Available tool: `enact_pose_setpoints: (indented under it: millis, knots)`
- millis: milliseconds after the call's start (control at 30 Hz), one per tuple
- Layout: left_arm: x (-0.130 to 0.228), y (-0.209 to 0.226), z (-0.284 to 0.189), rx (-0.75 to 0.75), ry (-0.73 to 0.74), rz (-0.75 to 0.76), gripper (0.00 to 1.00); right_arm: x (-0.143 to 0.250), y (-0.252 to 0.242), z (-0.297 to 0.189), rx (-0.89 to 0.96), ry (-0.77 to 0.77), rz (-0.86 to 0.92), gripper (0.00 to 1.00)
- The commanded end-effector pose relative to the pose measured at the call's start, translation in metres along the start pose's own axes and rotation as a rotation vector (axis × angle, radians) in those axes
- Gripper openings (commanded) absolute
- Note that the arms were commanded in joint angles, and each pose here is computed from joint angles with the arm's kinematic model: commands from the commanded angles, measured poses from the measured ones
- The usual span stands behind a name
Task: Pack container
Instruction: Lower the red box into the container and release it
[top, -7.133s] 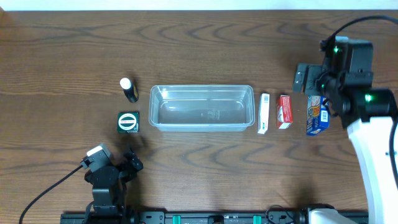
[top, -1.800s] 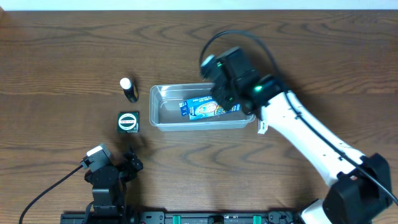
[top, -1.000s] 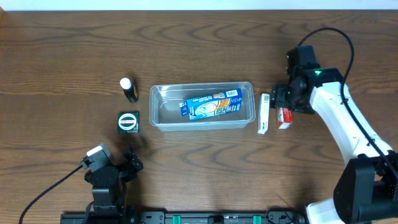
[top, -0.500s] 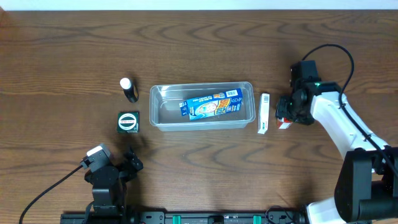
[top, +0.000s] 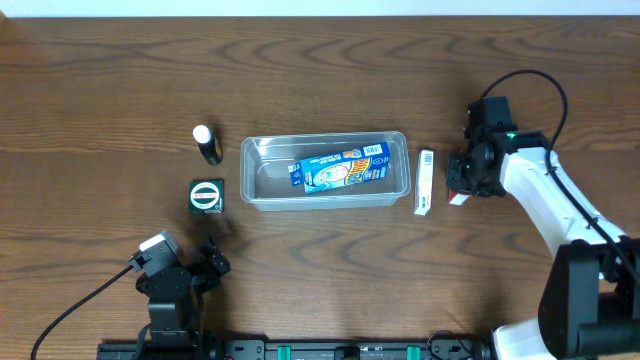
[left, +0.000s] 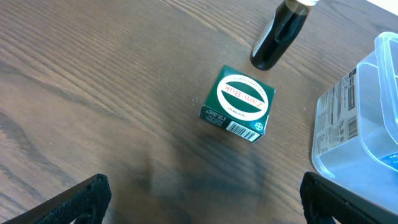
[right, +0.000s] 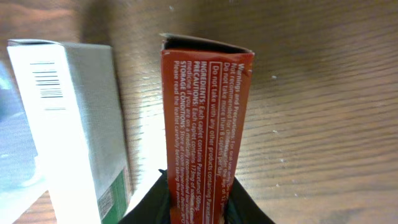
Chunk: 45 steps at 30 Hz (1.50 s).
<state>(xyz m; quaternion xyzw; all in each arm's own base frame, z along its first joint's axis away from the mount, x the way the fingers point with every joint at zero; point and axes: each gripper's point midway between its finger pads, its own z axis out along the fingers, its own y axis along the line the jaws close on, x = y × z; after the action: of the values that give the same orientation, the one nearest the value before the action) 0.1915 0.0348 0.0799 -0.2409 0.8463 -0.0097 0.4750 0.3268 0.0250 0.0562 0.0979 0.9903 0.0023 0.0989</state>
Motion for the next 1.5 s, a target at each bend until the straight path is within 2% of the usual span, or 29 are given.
enact_pose_setpoints:
  millis: [0, 200, 367, 467, 533, 733, 833, 967, 1067, 1133, 1200, 1400, 1467]
  knots:
    - [0.002, 0.003, 0.002, -0.010, -0.003, -0.005, 0.98, -0.028, 0.010, -0.045, -0.056, -0.135, -0.042, 0.17]
    - [0.002, 0.003, 0.002, -0.010, -0.003, -0.005, 0.98, -0.034, 0.054, -0.104, -0.189, -0.266, -0.269, 0.14]
    - [0.002, 0.003, 0.002, -0.010, -0.003, -0.005, 0.98, -0.013, 0.108, -0.142, -0.234, -0.387, -0.679, 0.09]
    - [0.002, 0.003, 0.002, -0.010, -0.003, -0.005, 0.98, 0.007, 0.142, -0.153, -0.256, -0.441, -0.939, 0.17]
    - [0.002, 0.003, 0.002, -0.010, -0.003, -0.005, 0.98, 0.022, 0.162, -0.155, -0.273, -0.453, -1.064, 0.17]
    - [0.002, 0.003, 0.002, -0.010, -0.003, -0.005, 0.98, 0.051, 0.190, -0.143, -0.235, -0.445, -1.408, 0.03]
    - [0.002, 0.003, 0.002, -0.010, -0.003, -0.005, 0.98, 0.045, 0.185, -0.127, -0.160, -0.408, -1.455, 0.02]
    - [0.002, 0.003, 0.002, -0.010, -0.003, -0.005, 0.98, 0.035, 0.173, -0.104, -0.076, -0.342, -1.483, 0.06]
    - [0.002, 0.003, 0.002, -0.010, -0.003, -0.005, 0.98, 0.033, 0.170, -0.089, -0.063, -0.302, -1.515, 0.18]
    - [0.002, 0.003, 0.002, -0.010, -0.003, -0.005, 0.98, 0.034, 0.170, -0.082, -0.061, -0.278, -1.524, 0.17]
    - [0.002, 0.003, 0.002, -0.010, -0.003, -0.005, 0.98, 0.035, 0.169, -0.073, -0.059, -0.248, -1.530, 0.22]
    - [0.002, 0.003, 0.002, -0.010, -0.003, -0.005, 0.98, 0.033, 0.159, -0.061, 0.011, -0.196, -1.572, 0.47]
    - [0.002, 0.003, 0.002, -0.010, -0.003, -0.005, 0.98, 0.027, 0.158, -0.062, 0.043, -0.208, -1.564, 0.63]
